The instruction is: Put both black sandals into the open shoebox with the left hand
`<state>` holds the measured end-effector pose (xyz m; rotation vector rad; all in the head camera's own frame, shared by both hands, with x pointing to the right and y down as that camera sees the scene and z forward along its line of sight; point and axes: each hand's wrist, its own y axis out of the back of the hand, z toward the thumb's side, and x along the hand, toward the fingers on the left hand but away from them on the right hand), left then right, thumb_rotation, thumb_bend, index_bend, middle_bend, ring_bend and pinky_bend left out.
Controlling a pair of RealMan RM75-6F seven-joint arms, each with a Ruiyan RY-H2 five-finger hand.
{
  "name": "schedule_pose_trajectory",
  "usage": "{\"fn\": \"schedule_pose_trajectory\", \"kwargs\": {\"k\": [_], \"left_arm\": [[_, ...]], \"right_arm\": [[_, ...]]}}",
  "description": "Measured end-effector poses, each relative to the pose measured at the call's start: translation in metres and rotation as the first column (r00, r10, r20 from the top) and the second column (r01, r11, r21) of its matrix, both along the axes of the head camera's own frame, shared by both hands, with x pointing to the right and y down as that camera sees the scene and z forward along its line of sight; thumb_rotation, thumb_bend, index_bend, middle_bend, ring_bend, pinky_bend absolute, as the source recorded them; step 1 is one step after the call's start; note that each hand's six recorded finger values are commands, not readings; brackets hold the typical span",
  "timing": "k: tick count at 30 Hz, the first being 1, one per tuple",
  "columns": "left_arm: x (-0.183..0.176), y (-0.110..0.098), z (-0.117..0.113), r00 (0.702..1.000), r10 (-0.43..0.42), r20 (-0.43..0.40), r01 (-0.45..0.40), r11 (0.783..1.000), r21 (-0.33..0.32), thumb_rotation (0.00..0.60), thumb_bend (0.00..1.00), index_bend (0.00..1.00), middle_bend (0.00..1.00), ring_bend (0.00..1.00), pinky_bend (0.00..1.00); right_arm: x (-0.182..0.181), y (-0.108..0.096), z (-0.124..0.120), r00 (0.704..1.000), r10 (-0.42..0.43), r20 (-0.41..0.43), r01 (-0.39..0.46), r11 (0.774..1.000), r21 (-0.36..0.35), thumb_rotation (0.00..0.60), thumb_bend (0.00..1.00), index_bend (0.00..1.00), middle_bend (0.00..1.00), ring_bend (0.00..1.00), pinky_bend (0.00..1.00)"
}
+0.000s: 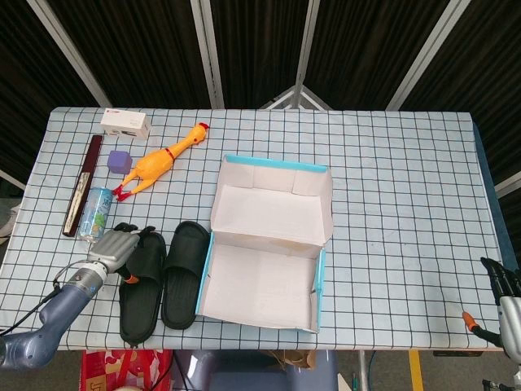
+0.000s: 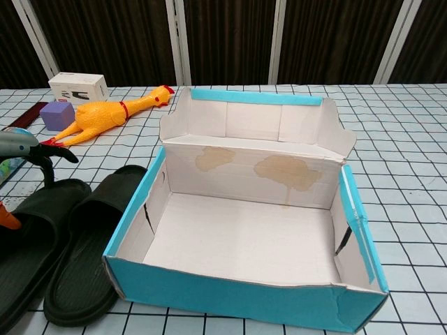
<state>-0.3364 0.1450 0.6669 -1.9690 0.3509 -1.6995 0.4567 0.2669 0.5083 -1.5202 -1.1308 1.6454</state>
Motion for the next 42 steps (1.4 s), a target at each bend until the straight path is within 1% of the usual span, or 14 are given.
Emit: {"fn": "schedule_pose_trajectory", "kwargs": {"k": [3,5,8,12,19,24,27,29,31,32,35,38,41,42], "left_arm": [[-0.001,-0.003,0.001,1.0,-0.007,0.0,0.007,1.0,0.019,0.6,0.42,0.11,0.54,0.15,0.07],[-0.002,-0.006,0.0,1.0,-0.012,0.0,0.012,0.999,0.044,0.6,0.47,0.17,0.59,0.18,0.08],[-0.006,-0.011,-0.004,1.0,-0.028,-0.004,0.028,0.995,0.094,0.6,0.49,0.28,0.62,0.2,0.08],[-0.013,-0.018,-0.015,0.999,-0.049,-0.012,0.05,0.985,0.165,0.6,0.49,0.4,0.62,0.2,0.08],[-0.027,-0.03,-0.041,0.997,-0.079,-0.021,0.082,0.968,0.238,0.6,0.49,0.43,0.62,0.2,0.08],[-0.026,-0.039,-0.063,0.996,-0.073,-0.041,0.082,0.951,0.297,0.6,0.48,0.44,0.61,0.2,0.08],[-0.013,-0.051,-0.088,0.997,-0.037,-0.066,0.059,0.926,0.373,0.6,0.48,0.45,0.61,0.2,0.08],[0.001,-0.058,-0.111,0.997,0.0,-0.081,0.035,0.899,0.437,0.6,0.48,0.45,0.61,0.2,0.08],[0.017,-0.066,-0.135,0.996,0.057,-0.072,-0.012,0.86,0.511,0.6,0.48,0.45,0.61,0.2,0.08],[0.021,-0.068,-0.141,0.995,0.072,-0.066,-0.026,0.848,0.529,0.6,0.48,0.46,0.61,0.2,0.08],[0.042,-0.074,-0.166,0.988,0.153,-0.023,-0.107,0.782,0.614,0.6,0.48,0.47,0.62,0.2,0.08],[0.065,-0.076,-0.185,0.969,0.241,0.05,-0.21,0.703,0.68,0.6,0.48,0.47,0.62,0.2,0.09],[0.088,-0.075,-0.199,0.932,0.329,0.153,-0.332,0.601,0.727,0.6,0.48,0.47,0.62,0.2,0.1],[0.098,-0.073,-0.204,0.91,0.364,0.199,-0.383,0.552,0.74,0.6,0.48,0.47,0.62,0.2,0.11]], "right_arm": [[0.0,0.0,0.0,1.0,0.001,-0.001,-0.001,1.0,-0.003,0.6,0.25,0.08,0.12,0.14,0.09],[0.0,0.0,0.001,1.0,0.0,-0.001,0.0,1.0,-0.006,0.6,0.25,0.08,0.12,0.14,0.09],[-0.001,0.0,0.001,1.0,-0.001,-0.002,0.001,1.0,-0.008,0.6,0.25,0.08,0.12,0.14,0.09],[-0.002,0.0,0.002,1.0,-0.004,-0.002,0.004,1.0,-0.01,0.6,0.25,0.08,0.12,0.14,0.09],[-0.004,0.001,0.003,1.0,-0.007,-0.003,0.007,1.0,-0.017,0.6,0.25,0.08,0.12,0.14,0.09],[-0.004,0.001,0.004,1.0,-0.006,-0.005,0.006,1.0,-0.022,0.6,0.25,0.08,0.12,0.14,0.09],[-0.004,0.001,0.005,1.0,-0.005,-0.004,0.005,1.0,-0.026,0.6,0.25,0.08,0.12,0.14,0.09],[-0.004,0.001,0.005,1.0,-0.003,-0.002,0.003,1.0,-0.027,0.6,0.25,0.08,0.12,0.14,0.09],[-0.003,0.001,0.005,1.0,-0.003,-0.002,0.003,1.0,-0.028,0.6,0.25,0.08,0.12,0.14,0.09],[-0.003,0.001,0.006,1.0,-0.002,-0.003,0.002,1.0,-0.029,0.6,0.25,0.08,0.12,0.14,0.09],[-0.004,0.001,0.006,1.0,-0.004,-0.002,0.004,0.999,-0.032,0.6,0.25,0.08,0.12,0.14,0.09],[-0.005,0.001,0.007,1.0,-0.009,0.002,0.009,0.999,-0.035,0.6,0.25,0.08,0.12,0.14,0.09],[-0.006,0.001,0.007,1.0,-0.012,0.008,0.012,0.999,-0.041,0.6,0.25,0.08,0.12,0.14,0.09],[-0.006,0.001,0.007,1.0,-0.013,0.008,0.013,0.999,-0.041,0.6,0.25,0.08,0.12,0.14,0.09]]}}
